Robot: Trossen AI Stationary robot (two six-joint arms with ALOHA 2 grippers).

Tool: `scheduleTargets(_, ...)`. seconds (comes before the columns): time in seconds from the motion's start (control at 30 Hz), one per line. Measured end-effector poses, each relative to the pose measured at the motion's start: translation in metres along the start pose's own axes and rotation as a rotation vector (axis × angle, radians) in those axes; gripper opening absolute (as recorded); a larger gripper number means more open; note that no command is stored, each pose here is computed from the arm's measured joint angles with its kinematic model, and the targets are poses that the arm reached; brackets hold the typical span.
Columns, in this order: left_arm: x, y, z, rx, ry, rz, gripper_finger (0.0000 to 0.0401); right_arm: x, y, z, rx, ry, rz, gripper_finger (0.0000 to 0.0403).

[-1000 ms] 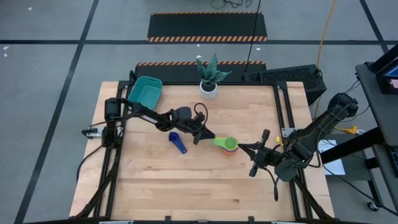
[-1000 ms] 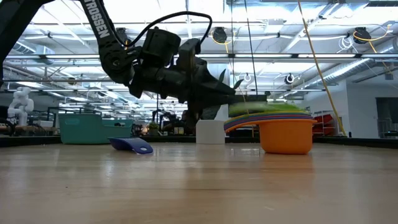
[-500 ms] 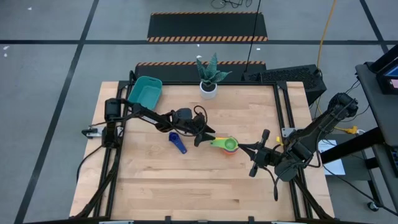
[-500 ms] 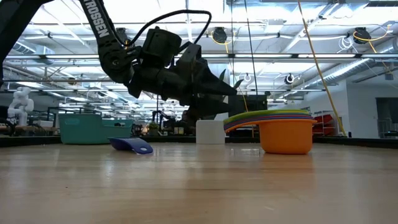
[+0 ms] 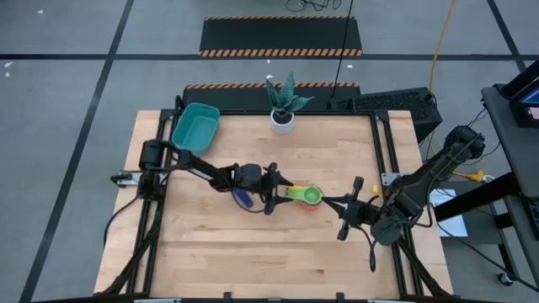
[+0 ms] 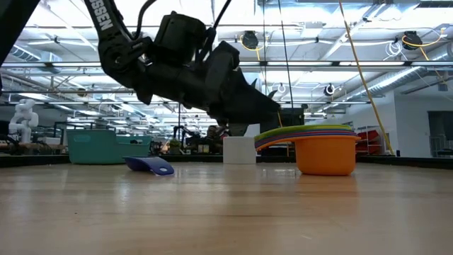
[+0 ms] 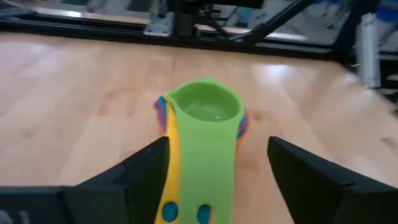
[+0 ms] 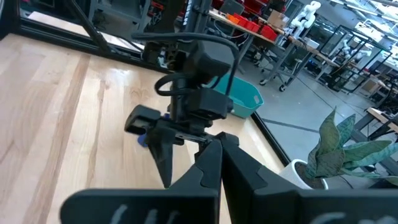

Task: Nest measuring cups in basket
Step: Stack the green measuring cup on top of the yellow measuring cup

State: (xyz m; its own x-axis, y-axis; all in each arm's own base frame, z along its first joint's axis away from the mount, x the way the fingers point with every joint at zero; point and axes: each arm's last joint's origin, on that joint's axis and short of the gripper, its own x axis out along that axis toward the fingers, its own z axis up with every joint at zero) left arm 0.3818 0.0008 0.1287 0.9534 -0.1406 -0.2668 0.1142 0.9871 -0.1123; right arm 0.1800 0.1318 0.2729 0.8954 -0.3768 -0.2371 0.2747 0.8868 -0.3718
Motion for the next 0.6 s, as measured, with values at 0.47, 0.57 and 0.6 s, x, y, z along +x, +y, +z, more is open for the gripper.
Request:
scheduleTargets(0.47,0.001,-0.006,-0.011,0.026,0.103,0.139,0.039,0.0,0.0,0.0,-0.002,-0.001,-0.009,0.0)
scheduleTargets(0.57,0.001,-0.006,-0.011,0.026,0.105,0.142,0.0376,0.0,0.0,0.0,-0.003,-0.001,-0.009,0.0)
scheduleTargets(0.6,0.0,-0.005,-0.012,0.033,0.109,0.145,0.037,0.0,0.0,0.0,-0.003,-0.001,-0.009,0.0)
